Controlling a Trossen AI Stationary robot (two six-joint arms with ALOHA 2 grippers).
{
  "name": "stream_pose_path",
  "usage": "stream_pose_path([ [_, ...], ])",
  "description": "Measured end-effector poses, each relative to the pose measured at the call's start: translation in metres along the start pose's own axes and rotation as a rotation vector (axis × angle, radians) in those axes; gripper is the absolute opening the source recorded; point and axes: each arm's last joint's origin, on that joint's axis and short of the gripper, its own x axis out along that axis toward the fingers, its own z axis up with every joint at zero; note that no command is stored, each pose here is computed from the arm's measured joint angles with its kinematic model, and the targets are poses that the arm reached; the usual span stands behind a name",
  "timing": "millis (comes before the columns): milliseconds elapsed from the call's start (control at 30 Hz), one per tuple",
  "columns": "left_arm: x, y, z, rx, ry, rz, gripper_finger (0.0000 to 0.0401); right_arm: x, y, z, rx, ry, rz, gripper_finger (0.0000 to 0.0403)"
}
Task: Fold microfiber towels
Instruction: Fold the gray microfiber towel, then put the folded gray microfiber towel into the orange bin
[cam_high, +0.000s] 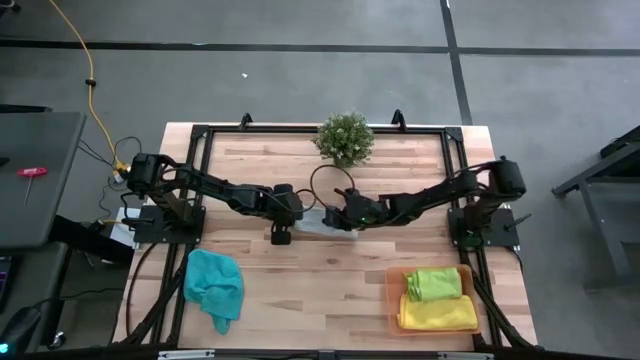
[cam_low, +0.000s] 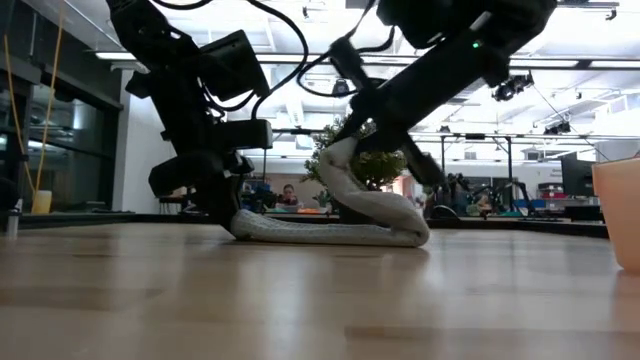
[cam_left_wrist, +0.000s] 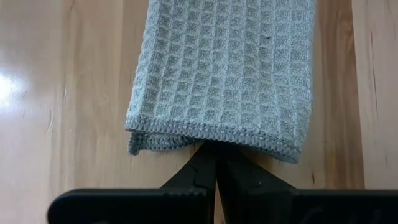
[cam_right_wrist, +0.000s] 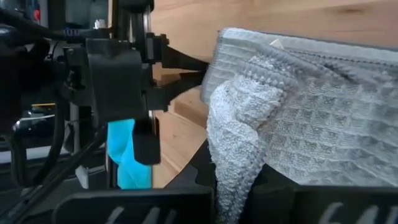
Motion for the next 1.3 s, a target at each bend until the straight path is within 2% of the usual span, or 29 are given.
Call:
stream_pose_path([
  [333, 0.000, 0.000, 0.000, 0.008, -0.001, 0.007, 0.0000, 0.024, 0.004, 0.004, 0.015, -0.026, -0.007, 0.0002],
  [567, -0.007, 0.002, 0.002, 0.004, -0.019, 0.009, 0.0000, 0.025, 0.004, 0.012, 0.028, -0.022, -0.001, 0.0032],
  [733, -0.012, 0.009, 0.001, -0.016, -0.019, 0.034, 0.0000, 0.026, 0.005, 0.015, 0.017, -0.026, 0.009, 0.0080],
  [1067, -0.016, 0.011, -0.007, 0.000, 0.061, 0.038, 0.0000, 0.025, 0.017, 0.017, -0.009, -0.022, 0.140, 0.0213],
  [1200, -0.021, 0.012, -0.011, 0.020, 0.107, 0.038, 0.0000, 0.021, 0.022, 0.021, -0.062, -0.016, 0.181, 0.0243],
  [1300, -0.033, 0.017, -0.013, 0.014, 0.119, 0.042, 0.0000, 0.012, 0.028, 0.029, -0.153, -0.003, 0.201, 0.0249],
])
